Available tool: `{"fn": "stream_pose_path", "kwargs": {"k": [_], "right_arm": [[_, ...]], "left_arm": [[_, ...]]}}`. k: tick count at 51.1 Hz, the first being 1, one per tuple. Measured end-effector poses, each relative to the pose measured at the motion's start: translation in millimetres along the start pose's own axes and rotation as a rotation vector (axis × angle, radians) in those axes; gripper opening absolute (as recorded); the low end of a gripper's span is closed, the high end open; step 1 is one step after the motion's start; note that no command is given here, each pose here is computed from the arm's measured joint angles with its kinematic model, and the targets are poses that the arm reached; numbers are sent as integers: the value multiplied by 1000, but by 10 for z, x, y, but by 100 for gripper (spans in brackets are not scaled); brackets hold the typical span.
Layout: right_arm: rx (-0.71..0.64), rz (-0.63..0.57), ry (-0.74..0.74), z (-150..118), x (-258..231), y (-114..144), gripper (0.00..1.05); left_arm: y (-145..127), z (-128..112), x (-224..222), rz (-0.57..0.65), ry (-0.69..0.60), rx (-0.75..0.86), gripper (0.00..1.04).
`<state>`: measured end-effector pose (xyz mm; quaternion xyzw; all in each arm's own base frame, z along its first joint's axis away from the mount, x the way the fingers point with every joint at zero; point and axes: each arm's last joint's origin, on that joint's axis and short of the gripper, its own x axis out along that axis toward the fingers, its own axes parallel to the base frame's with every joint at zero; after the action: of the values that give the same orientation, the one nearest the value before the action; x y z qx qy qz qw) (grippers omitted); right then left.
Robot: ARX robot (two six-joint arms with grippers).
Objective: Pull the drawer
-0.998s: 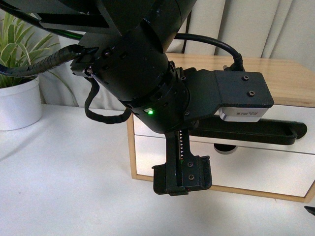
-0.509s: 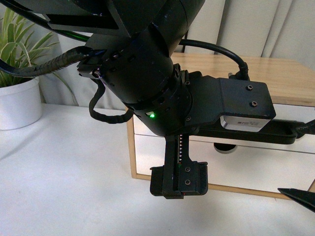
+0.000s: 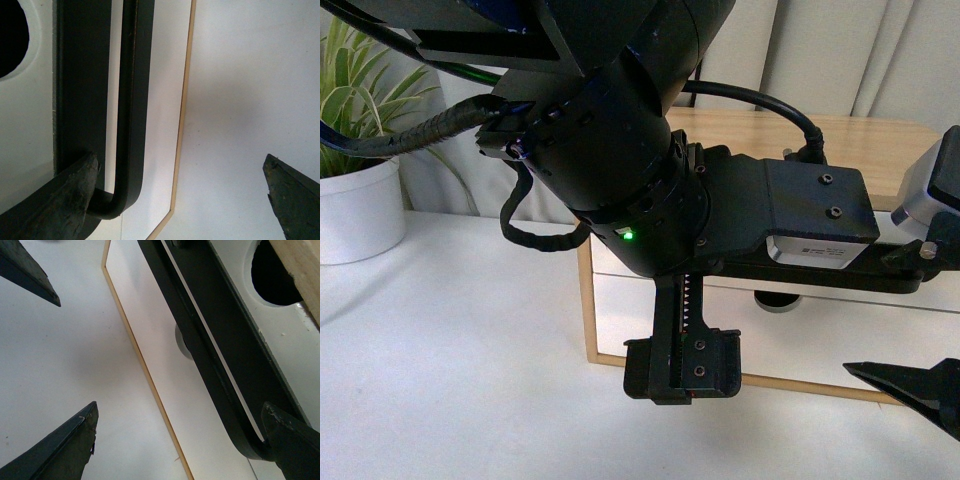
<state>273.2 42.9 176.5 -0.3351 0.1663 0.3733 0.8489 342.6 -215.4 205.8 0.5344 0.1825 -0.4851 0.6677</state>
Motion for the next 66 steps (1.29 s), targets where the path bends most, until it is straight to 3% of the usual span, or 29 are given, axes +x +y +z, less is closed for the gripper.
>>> {"fn": "stream_pose_path", "kwargs": {"k": [41, 66], "right_arm": [[-29, 74, 46, 66, 188, -53, 96], [-222, 102, 97, 10, 249, -64, 96]], "left_arm": [[-14, 6, 9, -16, -12, 32, 98], [-8, -38, 12, -19, -10, 73, 98]]}}
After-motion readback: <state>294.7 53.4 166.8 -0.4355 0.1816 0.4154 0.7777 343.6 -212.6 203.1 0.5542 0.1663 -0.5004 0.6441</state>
